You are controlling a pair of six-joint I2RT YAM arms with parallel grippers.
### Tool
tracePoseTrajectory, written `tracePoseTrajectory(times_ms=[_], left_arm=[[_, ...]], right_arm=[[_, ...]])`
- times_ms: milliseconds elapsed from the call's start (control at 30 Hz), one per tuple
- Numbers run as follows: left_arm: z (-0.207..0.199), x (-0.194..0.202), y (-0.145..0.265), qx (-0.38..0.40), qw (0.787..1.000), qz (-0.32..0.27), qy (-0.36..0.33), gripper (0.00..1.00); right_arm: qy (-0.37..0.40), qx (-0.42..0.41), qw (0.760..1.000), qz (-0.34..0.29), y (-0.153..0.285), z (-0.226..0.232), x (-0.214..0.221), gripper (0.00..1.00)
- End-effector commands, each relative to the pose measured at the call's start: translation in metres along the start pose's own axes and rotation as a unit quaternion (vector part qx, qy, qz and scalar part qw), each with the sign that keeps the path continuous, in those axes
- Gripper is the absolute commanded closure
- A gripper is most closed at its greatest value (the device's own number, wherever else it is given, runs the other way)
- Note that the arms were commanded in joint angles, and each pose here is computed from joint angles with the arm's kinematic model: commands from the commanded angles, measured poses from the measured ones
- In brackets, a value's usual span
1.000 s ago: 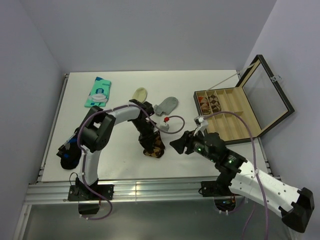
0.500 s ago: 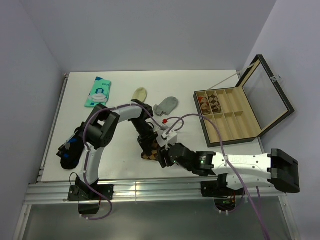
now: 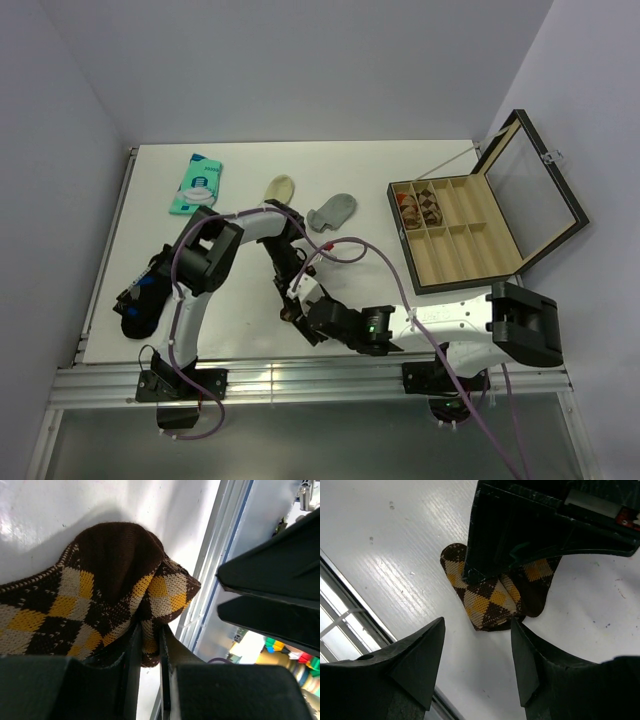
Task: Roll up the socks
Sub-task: Roll the sock at the center of the board.
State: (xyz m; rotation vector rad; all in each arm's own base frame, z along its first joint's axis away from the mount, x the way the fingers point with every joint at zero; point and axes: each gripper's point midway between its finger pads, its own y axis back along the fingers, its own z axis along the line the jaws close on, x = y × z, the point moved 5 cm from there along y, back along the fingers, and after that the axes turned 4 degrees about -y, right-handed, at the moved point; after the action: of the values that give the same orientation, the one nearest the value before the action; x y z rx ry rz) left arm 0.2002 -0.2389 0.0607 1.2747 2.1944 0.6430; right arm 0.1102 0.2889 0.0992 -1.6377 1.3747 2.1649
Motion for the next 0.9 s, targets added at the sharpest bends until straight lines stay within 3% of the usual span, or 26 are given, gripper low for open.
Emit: tracePoseTrajectory(times_ms=[0,667,867], left_arm=[[0.031,0.012,-0.009,-0.034,0.998,0.042,-0.020,0.87],[0.027,0.013,-0.007,-0.006,0.999,0.046,-0.021,0.87],[0.024,0.013,-0.007,0.005,0.999,0.046,-0.022,0.86]], right_arm=[[0.029,-0.018,0.999,-0.027,-0.006,0.010,-0.018,0.38],[0.101,0.002,0.995,0.020,-0.045,0.021,-0.001,0.44],[0.114,0.027,0.992,0.036,-0.054,0.021,0.008,0.55]])
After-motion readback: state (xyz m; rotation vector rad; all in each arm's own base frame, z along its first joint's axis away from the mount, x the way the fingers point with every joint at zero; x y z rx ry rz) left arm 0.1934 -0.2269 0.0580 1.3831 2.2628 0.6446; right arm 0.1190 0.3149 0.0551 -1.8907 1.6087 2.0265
